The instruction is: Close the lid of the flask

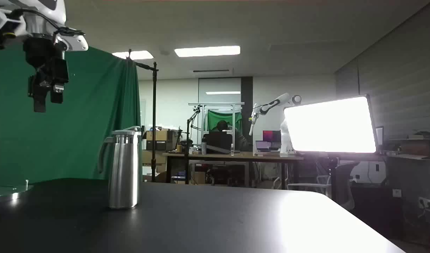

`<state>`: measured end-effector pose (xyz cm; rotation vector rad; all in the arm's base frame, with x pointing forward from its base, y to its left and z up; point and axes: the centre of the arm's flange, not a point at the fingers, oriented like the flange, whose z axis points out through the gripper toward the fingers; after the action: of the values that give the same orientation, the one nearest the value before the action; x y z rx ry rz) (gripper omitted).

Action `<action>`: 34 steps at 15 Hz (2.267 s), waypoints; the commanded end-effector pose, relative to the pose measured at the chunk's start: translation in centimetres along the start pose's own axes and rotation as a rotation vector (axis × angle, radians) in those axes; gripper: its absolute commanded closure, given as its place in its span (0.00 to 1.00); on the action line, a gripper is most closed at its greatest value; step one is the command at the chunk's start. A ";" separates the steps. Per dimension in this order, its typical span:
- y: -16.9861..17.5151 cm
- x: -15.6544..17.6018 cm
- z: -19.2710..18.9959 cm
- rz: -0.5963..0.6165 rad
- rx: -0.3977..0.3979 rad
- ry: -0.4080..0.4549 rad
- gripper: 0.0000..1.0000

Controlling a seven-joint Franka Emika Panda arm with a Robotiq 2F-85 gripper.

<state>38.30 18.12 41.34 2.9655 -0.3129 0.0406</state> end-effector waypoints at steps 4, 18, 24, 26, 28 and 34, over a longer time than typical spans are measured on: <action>0.0 0.0 0.0 0.000 0.000 0.000 0.00; 2.9 7.7 -3.3 0.062 -0.006 0.054 0.00; 4.2 14.7 -5.0 0.110 0.031 0.092 0.25; 4.5 16.4 -5.1 0.134 0.060 0.092 0.33; 4.9 17.8 -4.8 0.156 0.082 0.093 0.47; 5.8 19.9 -3.0 0.213 0.138 0.086 0.89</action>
<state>55.11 9.15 45.96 3.0127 -0.5832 0.2168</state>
